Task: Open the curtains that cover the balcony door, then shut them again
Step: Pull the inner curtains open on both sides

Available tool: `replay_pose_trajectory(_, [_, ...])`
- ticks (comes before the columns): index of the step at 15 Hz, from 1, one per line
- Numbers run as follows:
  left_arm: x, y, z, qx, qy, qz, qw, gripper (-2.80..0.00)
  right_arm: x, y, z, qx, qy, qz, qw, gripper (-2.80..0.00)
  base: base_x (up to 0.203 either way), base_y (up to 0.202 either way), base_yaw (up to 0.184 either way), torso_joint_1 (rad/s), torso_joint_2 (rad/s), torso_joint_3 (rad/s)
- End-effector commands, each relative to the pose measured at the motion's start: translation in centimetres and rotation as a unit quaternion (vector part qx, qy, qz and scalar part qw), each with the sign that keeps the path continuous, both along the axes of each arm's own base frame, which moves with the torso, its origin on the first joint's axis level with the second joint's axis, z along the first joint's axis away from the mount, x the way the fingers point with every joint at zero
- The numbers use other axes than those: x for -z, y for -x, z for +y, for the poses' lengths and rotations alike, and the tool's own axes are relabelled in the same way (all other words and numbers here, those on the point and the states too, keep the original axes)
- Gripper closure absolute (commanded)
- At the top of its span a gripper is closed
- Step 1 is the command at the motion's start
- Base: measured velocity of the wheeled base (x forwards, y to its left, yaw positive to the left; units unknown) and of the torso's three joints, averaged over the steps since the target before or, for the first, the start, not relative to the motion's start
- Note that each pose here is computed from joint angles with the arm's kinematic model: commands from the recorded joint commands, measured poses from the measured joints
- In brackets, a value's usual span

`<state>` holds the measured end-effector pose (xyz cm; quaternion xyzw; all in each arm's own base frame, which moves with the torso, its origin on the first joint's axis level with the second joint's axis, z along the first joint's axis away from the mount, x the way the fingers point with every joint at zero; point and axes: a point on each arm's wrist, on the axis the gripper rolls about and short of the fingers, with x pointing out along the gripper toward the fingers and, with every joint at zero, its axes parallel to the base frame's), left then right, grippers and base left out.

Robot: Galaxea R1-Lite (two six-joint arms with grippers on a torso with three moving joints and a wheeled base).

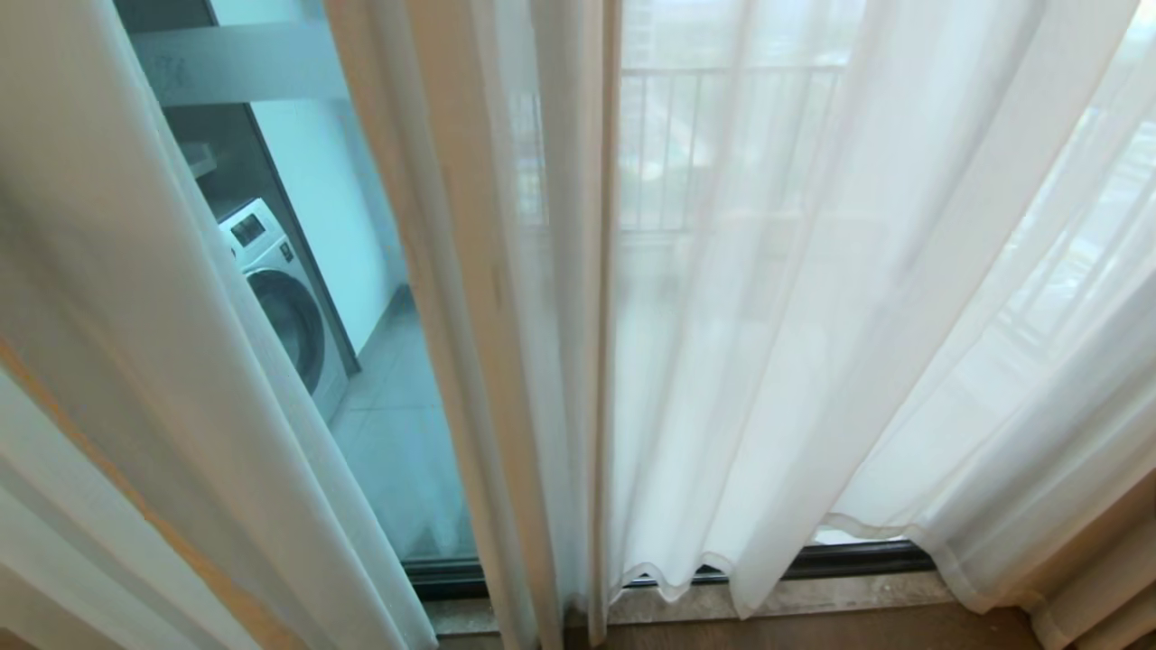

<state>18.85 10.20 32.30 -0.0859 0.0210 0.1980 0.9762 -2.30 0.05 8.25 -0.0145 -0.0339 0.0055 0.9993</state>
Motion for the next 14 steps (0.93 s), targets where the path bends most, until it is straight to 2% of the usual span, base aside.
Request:
replay_pose_trajectory(1, [-0.1, 0.22, -0.01, -0.002, -0.001, -0.003, 1.0, 0.0, -0.01, 0.0, 0.0, 0.0, 0.0, -0.001, 1.0, 0.0, 0.0, 0.19, 0.004, 0.002, 0.0, 0.012])
replay_pose_trajectory(14, [-0.05, 0.34, 0.63, -0.012, 0.001, -0.002, 0.9999, 0.0, -0.01, 0.0, 0.0, 0.0, 0.0, -0.001, 1.0, 0.0, 0.0, 0.19, 0.002, 0.003, 0.0, 0.001])
